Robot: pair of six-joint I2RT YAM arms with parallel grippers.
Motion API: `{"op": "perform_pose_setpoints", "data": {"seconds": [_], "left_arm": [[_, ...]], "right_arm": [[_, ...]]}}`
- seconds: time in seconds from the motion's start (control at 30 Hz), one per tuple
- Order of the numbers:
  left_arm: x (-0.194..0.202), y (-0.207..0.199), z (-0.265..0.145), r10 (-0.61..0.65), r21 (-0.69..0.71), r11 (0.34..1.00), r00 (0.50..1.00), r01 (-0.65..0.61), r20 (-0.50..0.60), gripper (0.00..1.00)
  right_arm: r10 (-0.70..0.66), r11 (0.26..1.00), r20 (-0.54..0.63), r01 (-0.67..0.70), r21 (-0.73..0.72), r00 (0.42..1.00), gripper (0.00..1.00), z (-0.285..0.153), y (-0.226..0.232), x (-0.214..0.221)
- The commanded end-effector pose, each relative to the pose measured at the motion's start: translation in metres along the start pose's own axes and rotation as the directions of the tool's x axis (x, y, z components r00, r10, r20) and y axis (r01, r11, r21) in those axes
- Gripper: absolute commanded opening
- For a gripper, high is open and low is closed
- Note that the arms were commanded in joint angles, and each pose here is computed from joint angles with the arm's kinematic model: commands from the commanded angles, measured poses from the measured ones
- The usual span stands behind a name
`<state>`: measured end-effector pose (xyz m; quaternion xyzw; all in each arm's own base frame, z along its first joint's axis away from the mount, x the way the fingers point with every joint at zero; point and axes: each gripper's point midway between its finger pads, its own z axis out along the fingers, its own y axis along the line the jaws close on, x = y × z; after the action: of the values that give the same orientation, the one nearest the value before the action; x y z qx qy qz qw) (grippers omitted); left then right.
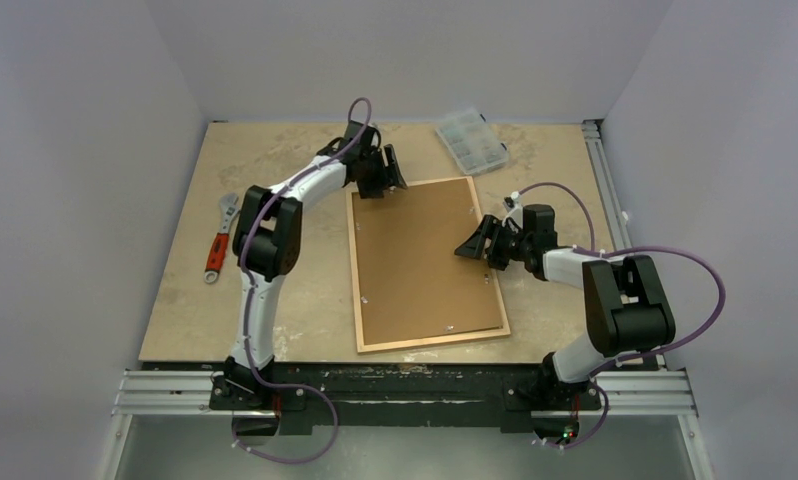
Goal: Put the photo into the frame
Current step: Place the photo frame item in the photo frame.
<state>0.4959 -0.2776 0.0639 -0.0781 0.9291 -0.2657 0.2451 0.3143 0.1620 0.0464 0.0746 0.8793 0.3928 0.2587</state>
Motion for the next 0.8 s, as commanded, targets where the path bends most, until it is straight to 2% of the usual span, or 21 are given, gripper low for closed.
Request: {"op": "perform_pose_setpoints", "data": {"seconds": [0.0, 0.3, 0.47, 0.77], "left_arm": [[-0.022, 0.003, -0.015, 0.002, -0.037, 0.999, 0.997, 0.001, 0.072, 0.67], [-0.033, -0.002, -0.001, -0.018, -0.029, 0.999, 0.996, 0.021, 0.088, 0.67], [-0.037, -0.022, 0.004, -0.013, 0.028, 1.0, 0.996, 0.01, 0.093, 0.67], [-0.012, -0.04, 0.02, 0.027, 0.052, 0.998, 1.0, -0.027, 0.005, 0.66]], "right_arm": [[-0.041, 0.999, -0.034, 0.042, 0.03, 0.999, 0.63, 0.001, -0.01, 0.014], [-0.078, 0.997, -0.021, 0.077, -0.013, 0.997, 0.6, -0.003, 0.0, 0.013], [-0.094, 0.995, -0.011, 0.094, -0.027, 0.995, 0.6, -0.005, 0.003, 0.011], [-0.079, 0.997, -0.025, 0.079, -0.015, 0.997, 0.59, -0.002, 0.0, 0.012]]}}
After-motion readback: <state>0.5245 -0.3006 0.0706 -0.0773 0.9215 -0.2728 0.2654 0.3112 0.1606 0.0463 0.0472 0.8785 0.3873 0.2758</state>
